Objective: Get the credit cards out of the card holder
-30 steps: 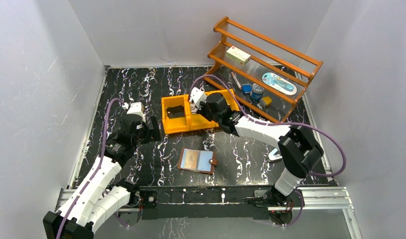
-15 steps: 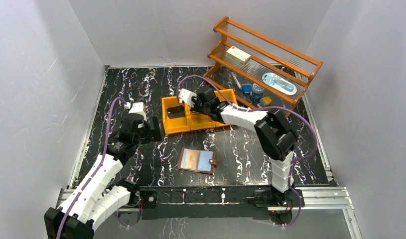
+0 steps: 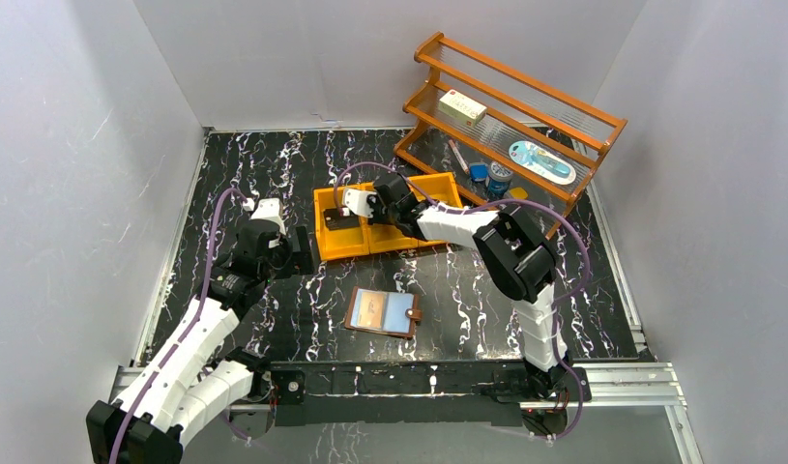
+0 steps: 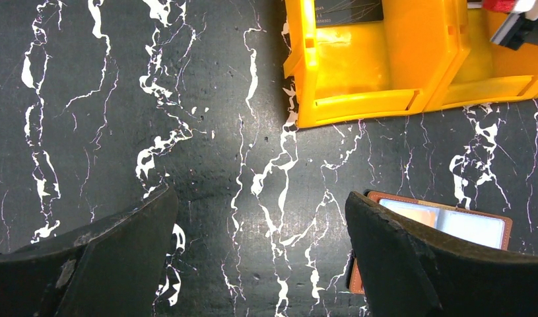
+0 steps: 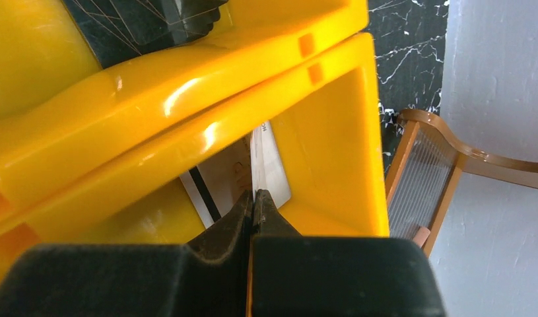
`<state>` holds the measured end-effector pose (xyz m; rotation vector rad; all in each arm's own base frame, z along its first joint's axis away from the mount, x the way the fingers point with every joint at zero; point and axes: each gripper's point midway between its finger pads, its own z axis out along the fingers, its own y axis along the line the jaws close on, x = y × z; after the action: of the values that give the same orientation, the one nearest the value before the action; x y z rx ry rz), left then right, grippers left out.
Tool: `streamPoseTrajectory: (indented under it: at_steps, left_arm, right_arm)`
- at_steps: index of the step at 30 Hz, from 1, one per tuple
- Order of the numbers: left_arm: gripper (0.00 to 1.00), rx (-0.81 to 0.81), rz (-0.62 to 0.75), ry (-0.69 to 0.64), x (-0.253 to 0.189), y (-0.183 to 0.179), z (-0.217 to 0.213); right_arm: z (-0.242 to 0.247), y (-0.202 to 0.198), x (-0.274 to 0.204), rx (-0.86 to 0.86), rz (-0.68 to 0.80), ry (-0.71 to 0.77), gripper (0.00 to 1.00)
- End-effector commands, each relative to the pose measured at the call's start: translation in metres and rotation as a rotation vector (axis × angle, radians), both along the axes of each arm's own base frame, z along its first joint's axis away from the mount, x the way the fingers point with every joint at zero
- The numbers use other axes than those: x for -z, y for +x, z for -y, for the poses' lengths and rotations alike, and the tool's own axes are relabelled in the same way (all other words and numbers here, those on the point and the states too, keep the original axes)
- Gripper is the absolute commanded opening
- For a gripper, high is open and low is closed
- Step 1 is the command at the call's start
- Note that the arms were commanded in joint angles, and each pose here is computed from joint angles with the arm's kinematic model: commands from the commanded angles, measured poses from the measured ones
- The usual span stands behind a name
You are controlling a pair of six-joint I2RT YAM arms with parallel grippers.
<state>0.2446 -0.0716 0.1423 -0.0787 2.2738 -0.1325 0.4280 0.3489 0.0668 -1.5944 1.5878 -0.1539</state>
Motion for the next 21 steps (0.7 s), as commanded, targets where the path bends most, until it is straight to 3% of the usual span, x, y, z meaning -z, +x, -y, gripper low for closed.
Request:
streamPoseTrajectory:
  at_steps: [1, 8, 15, 21]
  left_arm:
    - [0.98, 0.007, 0.011, 0.005, -0.005, 0.002, -0.001]
    - [0.98, -0.003, 0.015, 0.011, -0.006, 0.002, -0.003]
    - [0.98, -0.004, 0.0, 0.017, -0.002, 0.001, -0.003]
    - [0.98, -0.01, -0.038, 0.033, 0.005, 0.001, -0.004]
  right_arm:
    - [-0.01, 0.02, -0.017, -0.009, 0.093, 0.011, 0.0]
    - [-0.005, 0.014, -0.012, -0.02, 0.095, 0.0, 0.12]
    - [-0.005, 0.007, -0.014, -0.038, 0.081, 0.02, 0.34]
    - [-0.005, 0.005, -0.019, -0.02, 0.08, 0.051, 0.42]
